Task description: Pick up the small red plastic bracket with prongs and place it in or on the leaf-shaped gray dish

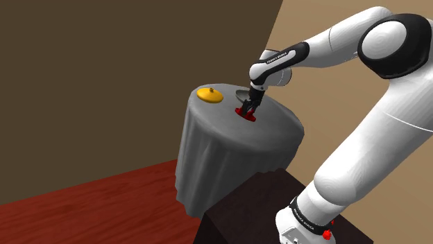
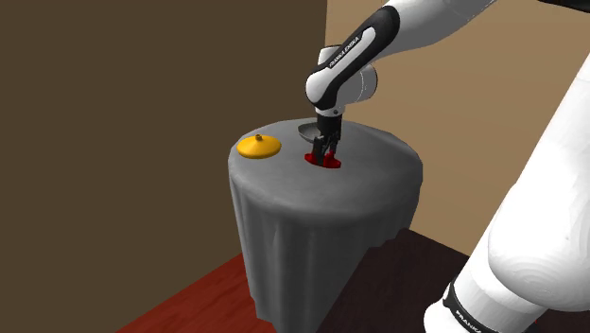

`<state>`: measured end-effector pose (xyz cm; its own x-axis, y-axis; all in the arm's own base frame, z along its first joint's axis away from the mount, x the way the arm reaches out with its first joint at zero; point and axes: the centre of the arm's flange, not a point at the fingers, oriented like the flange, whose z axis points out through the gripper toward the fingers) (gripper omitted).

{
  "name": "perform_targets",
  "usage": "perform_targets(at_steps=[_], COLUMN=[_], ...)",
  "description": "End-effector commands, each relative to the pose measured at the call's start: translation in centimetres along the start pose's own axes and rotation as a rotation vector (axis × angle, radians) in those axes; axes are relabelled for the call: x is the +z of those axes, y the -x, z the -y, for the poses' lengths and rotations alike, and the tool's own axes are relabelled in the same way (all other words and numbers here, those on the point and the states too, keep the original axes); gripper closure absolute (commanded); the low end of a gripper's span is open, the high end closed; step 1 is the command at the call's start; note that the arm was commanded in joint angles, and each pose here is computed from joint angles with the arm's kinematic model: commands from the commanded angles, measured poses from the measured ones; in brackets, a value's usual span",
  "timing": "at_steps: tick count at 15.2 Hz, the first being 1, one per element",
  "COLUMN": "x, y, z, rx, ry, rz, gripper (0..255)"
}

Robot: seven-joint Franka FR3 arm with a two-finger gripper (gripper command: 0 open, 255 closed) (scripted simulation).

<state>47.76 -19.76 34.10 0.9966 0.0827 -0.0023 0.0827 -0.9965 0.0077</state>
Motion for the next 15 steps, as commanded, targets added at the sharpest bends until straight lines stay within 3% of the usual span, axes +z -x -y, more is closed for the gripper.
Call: perform_targets(at_steps=[1,4,5,15], x=[0.03,0.03,0.03,-0.49], y=[-0.01,-0.01,-0.01,0.0], z=[0.0,0.0,0.0,0.0], rx=[0.0,0.0,0.0,0.0], ry=[0.0,0.0,0.0,0.0], rz=[0.0,0.0,0.0,0.0], gripper=[0,0,255,255])
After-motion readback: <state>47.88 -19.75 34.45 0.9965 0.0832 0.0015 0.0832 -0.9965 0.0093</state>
